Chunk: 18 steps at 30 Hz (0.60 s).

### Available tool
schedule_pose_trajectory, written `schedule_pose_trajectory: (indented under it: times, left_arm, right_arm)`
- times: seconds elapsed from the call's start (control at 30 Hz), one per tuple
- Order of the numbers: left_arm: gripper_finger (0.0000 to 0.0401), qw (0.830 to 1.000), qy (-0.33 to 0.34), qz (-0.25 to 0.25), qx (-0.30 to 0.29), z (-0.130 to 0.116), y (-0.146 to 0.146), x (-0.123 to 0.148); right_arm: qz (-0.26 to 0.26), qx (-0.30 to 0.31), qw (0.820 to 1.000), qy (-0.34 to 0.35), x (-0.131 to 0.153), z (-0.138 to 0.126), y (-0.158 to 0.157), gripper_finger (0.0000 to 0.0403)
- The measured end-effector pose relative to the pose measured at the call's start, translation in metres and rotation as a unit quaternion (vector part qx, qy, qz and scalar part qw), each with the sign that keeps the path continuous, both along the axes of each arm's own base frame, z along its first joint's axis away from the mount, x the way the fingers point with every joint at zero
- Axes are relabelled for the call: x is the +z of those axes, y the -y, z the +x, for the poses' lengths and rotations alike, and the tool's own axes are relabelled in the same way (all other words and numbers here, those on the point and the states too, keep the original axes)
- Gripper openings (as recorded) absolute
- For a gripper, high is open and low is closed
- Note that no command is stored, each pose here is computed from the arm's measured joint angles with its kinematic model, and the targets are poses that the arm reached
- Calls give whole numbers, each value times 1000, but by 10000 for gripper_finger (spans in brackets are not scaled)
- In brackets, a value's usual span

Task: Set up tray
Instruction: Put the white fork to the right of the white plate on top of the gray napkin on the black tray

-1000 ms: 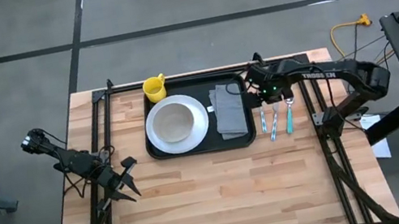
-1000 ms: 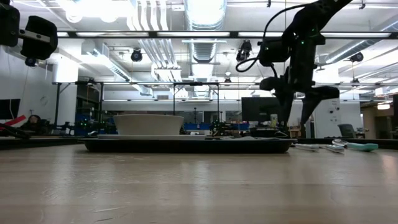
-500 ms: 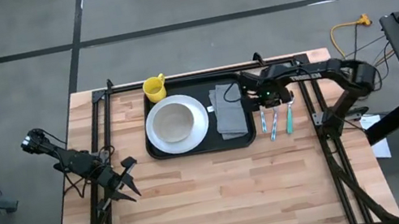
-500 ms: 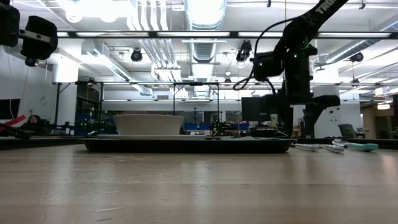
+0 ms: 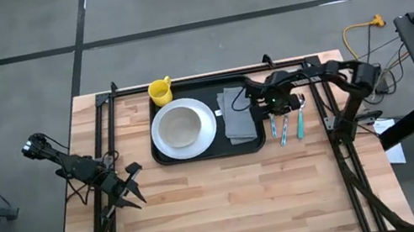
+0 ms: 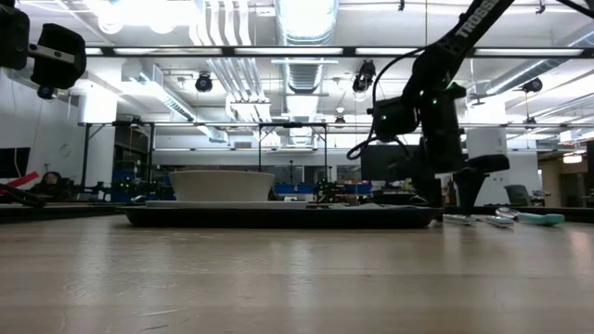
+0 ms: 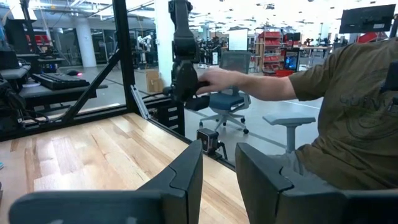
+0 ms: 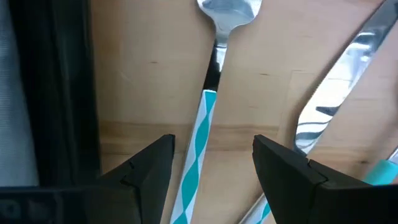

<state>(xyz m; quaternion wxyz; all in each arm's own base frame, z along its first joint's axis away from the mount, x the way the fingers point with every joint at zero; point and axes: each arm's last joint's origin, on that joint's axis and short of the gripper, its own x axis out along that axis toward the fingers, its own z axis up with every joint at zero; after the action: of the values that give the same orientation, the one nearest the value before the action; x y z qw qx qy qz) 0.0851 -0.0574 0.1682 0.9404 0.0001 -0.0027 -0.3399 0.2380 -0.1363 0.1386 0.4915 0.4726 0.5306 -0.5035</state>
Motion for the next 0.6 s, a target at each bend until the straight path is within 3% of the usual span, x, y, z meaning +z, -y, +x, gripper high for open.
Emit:
schedule_pose_trajectory:
  times: [0.6]
  left_arm:
    - [77,1000,0,0,0,0,0,0]
  right_arm:
    - [8,10,1000,-10,-8,2,0,210]
